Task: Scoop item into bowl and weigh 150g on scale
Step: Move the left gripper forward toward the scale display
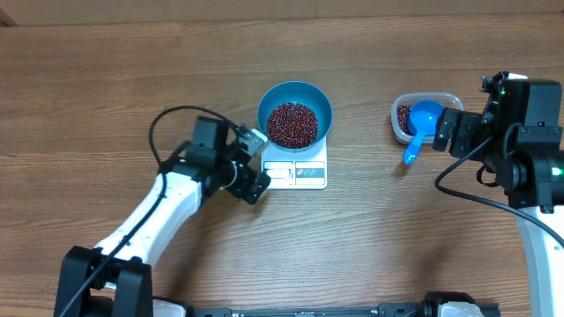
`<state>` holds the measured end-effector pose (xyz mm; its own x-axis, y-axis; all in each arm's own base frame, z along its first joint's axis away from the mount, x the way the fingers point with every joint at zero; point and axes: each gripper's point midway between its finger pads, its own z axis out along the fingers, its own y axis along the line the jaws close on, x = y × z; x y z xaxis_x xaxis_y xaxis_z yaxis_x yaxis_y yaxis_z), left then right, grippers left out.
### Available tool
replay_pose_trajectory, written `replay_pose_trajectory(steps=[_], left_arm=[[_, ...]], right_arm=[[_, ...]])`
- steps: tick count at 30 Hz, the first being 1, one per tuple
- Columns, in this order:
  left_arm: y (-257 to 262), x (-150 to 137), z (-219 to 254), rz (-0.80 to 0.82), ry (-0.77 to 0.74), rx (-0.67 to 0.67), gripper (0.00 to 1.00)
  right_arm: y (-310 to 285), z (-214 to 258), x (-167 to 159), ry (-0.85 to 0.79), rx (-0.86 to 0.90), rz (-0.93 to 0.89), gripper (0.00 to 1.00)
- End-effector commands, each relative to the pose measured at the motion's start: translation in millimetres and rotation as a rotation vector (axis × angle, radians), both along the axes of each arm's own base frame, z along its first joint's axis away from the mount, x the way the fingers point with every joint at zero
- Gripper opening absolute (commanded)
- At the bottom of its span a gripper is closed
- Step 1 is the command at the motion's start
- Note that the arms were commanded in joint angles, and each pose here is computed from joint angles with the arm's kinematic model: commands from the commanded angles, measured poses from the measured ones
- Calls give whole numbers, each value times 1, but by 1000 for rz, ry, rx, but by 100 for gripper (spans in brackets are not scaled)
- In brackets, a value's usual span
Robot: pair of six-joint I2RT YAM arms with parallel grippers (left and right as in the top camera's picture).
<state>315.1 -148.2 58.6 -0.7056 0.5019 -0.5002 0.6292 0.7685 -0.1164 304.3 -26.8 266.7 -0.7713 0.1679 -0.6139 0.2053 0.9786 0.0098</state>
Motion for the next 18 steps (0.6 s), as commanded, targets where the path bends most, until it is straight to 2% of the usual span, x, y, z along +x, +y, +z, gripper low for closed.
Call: replay_pose_trajectory(steps=[1, 12, 18], left_arm=[[3, 0, -8, 108, 22, 51, 99], [-10, -8, -10, 283, 101, 1, 99], [-20, -10, -15, 261, 89, 24, 100]], right_arm=[[-2, 14, 3, -38, -10, -4, 100], [-2, 13, 3, -37, -10, -4, 100], [-2, 14, 3, -38, -10, -4, 100]])
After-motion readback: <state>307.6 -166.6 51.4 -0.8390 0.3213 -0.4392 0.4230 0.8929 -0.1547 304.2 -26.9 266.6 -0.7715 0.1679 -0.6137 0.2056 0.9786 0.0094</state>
